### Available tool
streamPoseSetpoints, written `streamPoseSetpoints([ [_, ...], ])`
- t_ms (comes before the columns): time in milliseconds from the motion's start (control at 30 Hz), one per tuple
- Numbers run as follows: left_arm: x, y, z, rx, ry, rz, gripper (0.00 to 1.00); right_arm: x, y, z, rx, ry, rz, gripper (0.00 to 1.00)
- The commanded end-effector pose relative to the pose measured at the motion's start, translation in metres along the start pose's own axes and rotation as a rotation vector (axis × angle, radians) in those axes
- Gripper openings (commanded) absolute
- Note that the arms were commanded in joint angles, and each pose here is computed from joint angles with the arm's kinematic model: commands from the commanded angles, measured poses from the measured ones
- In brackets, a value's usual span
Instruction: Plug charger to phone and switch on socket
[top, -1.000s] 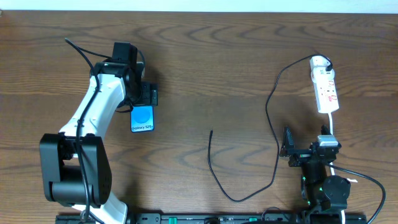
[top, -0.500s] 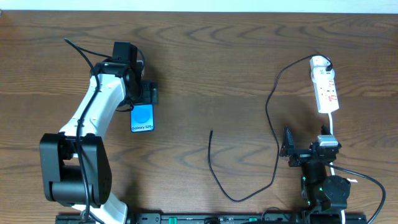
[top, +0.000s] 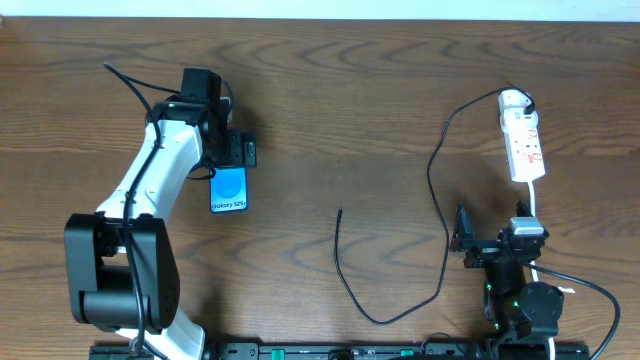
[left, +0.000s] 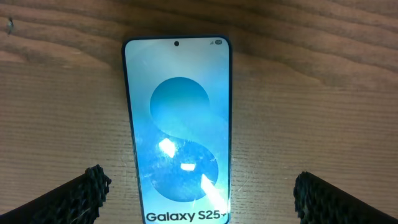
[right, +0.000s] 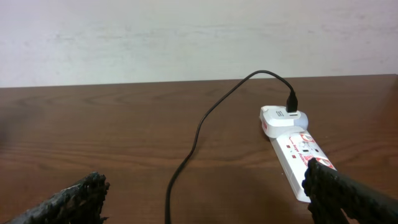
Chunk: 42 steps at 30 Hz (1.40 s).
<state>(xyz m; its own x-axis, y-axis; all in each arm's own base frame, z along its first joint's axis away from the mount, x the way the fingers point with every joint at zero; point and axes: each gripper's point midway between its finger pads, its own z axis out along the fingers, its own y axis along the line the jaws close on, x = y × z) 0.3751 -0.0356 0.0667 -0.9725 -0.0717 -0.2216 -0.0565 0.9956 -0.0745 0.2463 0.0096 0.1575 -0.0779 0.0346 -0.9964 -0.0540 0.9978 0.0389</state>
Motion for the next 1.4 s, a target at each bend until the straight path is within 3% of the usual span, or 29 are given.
streamPoseSetpoints([
  [0, 0.005, 0.003, 0.007, -0.016, 0.019, 0.002, 0.98, 0.002, 0.001, 0.000, -0.002, 0.002, 0.009, 0.99],
  [1367, 0.020, 0.009, 0.025, -0.050, 0.102, -0.056, 0.98, 0.002, 0.001, 0.000, -0.002, 0.003, 0.009, 0.99],
])
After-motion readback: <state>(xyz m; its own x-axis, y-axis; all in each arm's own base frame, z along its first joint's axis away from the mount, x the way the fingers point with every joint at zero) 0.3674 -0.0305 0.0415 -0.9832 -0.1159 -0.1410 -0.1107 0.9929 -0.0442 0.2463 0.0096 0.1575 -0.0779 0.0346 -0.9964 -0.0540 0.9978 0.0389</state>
